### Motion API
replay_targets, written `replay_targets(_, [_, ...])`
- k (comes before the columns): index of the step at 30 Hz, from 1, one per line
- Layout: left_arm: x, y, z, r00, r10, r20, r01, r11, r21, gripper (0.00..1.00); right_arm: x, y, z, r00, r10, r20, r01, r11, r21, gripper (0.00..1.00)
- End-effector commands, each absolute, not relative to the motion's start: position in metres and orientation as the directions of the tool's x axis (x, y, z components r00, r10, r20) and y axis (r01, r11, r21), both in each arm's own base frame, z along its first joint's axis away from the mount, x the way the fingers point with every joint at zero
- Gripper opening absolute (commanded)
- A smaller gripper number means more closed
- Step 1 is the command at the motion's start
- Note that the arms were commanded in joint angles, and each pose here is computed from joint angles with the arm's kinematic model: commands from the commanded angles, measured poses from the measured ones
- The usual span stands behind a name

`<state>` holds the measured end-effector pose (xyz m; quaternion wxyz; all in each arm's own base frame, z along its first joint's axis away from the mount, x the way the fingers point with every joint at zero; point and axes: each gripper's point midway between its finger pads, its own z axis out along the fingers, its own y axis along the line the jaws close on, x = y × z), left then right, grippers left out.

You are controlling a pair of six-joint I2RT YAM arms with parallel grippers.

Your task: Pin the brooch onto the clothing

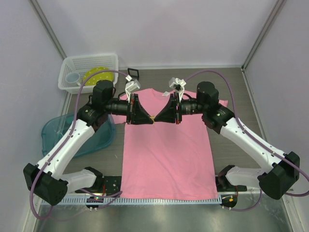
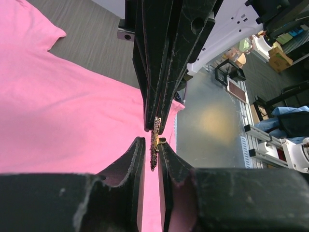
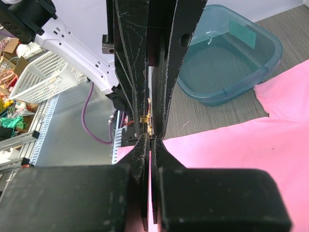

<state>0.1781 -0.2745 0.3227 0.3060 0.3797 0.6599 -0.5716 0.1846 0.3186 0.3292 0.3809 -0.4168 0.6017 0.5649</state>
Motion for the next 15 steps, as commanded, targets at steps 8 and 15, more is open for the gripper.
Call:
replay_targets(8, [0.19, -0.267, 0.34, -0.468, 0.059, -0.882, 0.883, 0.083, -0.462, 0.31, 0.181, 0.319, 0.348, -0.324, 0.0, -0.946, -0.946, 0.005, 0.324, 0.01])
replay_targets(15, [0.188, -0.264, 0.345, -0.463, -0.015, -0.886, 0.882, 0.087, -0.463, 0.35, 0.184, 0.318, 0.356, -0.351, 0.065, -0.934, -0.935, 0.023, 0.353, 0.01])
